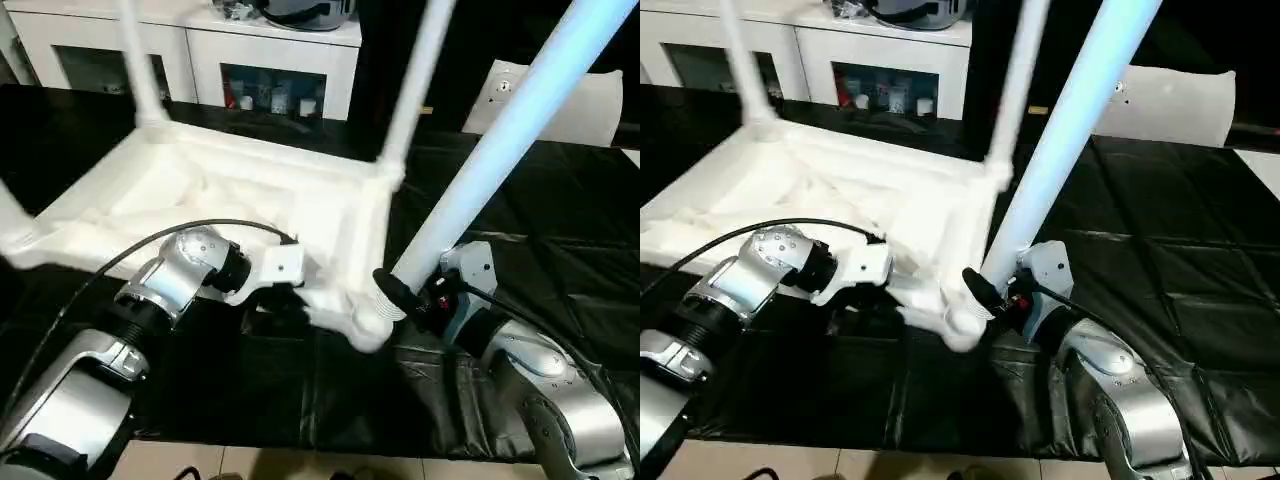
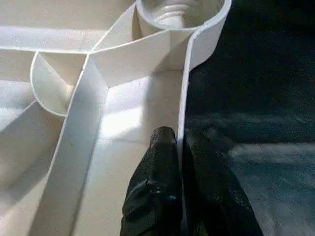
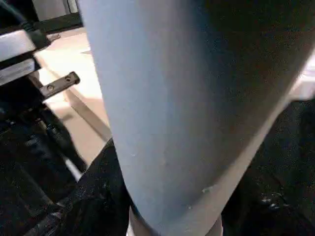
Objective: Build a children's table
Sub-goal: Rotate table base, then insert table leg to table base
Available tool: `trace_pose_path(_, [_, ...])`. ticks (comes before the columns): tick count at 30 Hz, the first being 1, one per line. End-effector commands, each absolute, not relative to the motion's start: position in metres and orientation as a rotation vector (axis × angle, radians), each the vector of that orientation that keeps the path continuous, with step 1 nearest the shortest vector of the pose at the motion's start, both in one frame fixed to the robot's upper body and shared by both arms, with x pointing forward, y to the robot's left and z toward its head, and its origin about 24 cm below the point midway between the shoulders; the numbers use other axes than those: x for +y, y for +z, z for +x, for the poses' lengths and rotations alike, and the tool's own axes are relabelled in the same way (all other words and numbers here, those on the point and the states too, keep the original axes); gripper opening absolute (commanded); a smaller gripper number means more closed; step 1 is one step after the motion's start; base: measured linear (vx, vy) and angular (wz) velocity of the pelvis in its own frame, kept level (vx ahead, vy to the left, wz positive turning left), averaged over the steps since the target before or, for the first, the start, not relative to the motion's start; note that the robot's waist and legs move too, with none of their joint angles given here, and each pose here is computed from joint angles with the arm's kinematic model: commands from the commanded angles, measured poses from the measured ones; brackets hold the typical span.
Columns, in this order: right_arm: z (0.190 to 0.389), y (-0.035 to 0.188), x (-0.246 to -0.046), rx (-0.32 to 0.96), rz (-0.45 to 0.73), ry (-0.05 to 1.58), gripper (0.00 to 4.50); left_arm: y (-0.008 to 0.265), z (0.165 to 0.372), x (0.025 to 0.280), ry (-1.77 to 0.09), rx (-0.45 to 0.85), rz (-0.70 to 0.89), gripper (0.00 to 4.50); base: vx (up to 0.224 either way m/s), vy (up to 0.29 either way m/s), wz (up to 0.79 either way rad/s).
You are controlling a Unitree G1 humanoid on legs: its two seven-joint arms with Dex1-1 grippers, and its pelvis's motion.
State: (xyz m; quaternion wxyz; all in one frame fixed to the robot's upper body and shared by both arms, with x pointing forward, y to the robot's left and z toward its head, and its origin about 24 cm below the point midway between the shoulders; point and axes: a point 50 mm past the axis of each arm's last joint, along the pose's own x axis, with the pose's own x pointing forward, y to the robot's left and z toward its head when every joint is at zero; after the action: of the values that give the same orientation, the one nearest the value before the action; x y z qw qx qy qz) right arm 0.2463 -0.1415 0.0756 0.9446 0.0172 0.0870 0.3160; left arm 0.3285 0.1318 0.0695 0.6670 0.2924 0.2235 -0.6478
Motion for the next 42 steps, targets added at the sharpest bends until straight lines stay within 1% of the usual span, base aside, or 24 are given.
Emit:
trace_pose_path(1, [0.251, 0.081, -0.144, 0.147, 0.030, 0.633, 1.92, 0.064, 0.333, 0.144, -1.273, 0.497, 0.548, 0.00, 0.000, 0.000, 0.00])
trace_pose_path(6, [0.253, 0.082, -0.142, 0.140, 0.030, 0.635, 1.92, 0.055, 0.330, 0.145, -1.125, 0.516, 0.457, 0.00, 0.000, 0.000, 0.00])
trace_pose_path(10, [0.255, 0.082, -0.142, 0.139, 0.029, 0.632, 1.92, 0.054, 0.323, 0.137, -1.085, 0.492, 0.396, 0.00, 0.000, 0.000, 0.00])
trace_pose_path(13, [0.256, 0.082, -0.142, 0.140, 0.026, 0.627, 1.92, 0.055, 0.314, 0.130, -1.149, 0.448, 0.408, 0.00, 0.000, 0.000, 0.00])
trace_pose_path(14, [0.256, 0.082, -0.142, 0.140, 0.026, 0.627, 1.92, 0.055, 0.314, 0.130, -1.149, 0.448, 0.408, 0.00, 0.000, 0.000, 0.00])
trace_pose_path(15, [0.257, 0.082, -0.143, 0.140, 0.027, 0.622, 1.92, 0.055, 0.309, 0.127, -1.195, 0.423, 0.436, 0.00, 0.000, 0.000, 0.00])
trace_pose_path(18, [0.260, 0.082, -0.144, 0.139, 0.029, 0.604, 1.92, 0.053, 0.302, 0.127, -1.258, 0.398, 0.485, 0.00, 0.000, 0.000, 0.00])
trace_pose_path(21, [0.262, 0.083, -0.145, 0.138, 0.029, 0.600, 1.92, 0.053, 0.300, 0.129, -1.251, 0.407, 0.507, 0.00, 0.000, 0.000, 0.00])
trace_pose_path(23, [0.264, 0.083, -0.145, 0.136, 0.026, 0.600, 1.92, 0.050, 0.298, 0.134, -1.252, 0.456, 0.528, 0.00, 0.000, 0.000, 0.00])
trace_pose_path(26, [0.266, 0.084, -0.144, 0.134, 0.029, 0.596, 1.92, 0.050, 0.302, 0.136, -1.210, 0.448, 0.513, 0.00, 0.000, 0.000, 0.00])
trace_pose_path(31, [0.268, 0.084, -0.141, 0.135, 0.035, 0.611, 1.92, 0.051, 0.307, 0.136, -1.194, 0.438, 0.490, 0.00, 0.000, 0.000, 0.00])
trace_pose_path(34, [0.273, 0.084, -0.136, 0.152, 0.041, 0.639, 1.92, 0.051, 0.307, 0.136, -1.201, 0.446, 0.461, 0.00, 0.000, 0.000, 0.00])
trace_pose_path(35, [0.277, 0.084, -0.134, 0.158, 0.044, 0.647, 1.92, 0.049, 0.307, 0.136, -1.219, 0.465, 0.451, 0.00, 0.000, 0.000, 0.00])
trace_pose_path(38, [0.283, 0.084, -0.130, 0.177, 0.031, 0.665, 1.92, 0.049, 0.308, 0.138, -1.218, 0.493, 0.457, 0.00, 0.000, 0.000, 0.00])
trace_pose_path(42, [0.289, 0.081, -0.122, 0.209, 0.038, 0.716, 1.92, 0.051, 0.311, 0.140, -1.228, 0.489, 0.499, 0.00, 0.000, 0.000, 0.00])
